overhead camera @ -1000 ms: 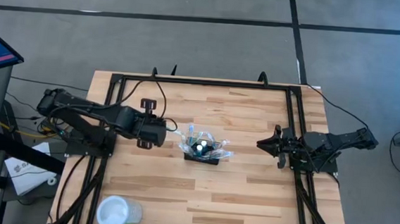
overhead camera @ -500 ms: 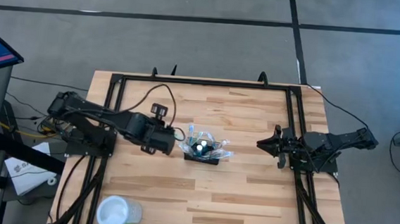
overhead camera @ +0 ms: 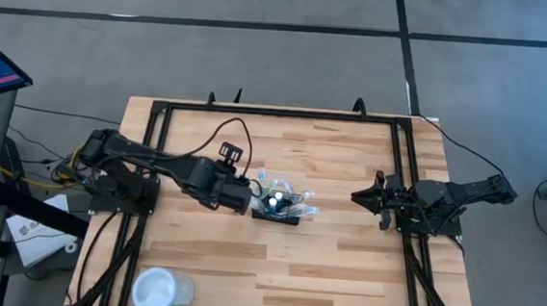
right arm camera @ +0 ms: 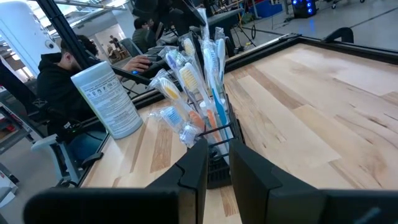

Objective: Pick & Place toothbrushing station
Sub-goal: Put the green toothbrush into the wire organizer

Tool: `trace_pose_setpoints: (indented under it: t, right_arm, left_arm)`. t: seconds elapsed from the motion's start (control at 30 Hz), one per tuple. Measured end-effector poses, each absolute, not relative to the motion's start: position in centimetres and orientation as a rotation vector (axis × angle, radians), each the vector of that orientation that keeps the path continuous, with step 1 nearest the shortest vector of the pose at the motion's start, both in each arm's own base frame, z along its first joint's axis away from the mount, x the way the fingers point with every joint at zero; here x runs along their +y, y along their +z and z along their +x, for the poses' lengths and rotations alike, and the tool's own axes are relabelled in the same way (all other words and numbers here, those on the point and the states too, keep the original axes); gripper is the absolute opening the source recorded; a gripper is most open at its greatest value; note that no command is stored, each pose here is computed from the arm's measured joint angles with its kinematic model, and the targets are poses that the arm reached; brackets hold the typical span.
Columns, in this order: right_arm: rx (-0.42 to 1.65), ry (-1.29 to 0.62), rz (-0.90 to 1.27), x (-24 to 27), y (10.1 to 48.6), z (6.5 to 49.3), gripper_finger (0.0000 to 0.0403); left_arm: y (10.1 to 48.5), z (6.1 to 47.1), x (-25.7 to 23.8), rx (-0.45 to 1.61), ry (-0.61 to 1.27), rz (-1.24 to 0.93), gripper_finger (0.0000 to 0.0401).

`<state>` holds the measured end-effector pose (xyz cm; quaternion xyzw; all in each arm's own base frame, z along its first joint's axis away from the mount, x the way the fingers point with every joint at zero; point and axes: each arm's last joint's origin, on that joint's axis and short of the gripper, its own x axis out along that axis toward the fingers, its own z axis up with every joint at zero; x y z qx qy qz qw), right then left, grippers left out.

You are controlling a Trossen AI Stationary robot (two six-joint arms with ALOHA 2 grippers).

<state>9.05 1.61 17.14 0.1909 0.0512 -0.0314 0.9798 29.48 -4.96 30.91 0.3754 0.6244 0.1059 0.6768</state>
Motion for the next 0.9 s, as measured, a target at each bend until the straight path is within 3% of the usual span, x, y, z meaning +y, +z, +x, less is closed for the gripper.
trace_pose_setpoints:
  t: [0.9]
  right_arm:
    - [0.102, -0.063, 0.384, 1.6, 17.1, 9.0, 0.0059]
  left_arm:
    - [30.4, 32.6, -5.8, 1.246, 0.151, 0.855, 0.0]
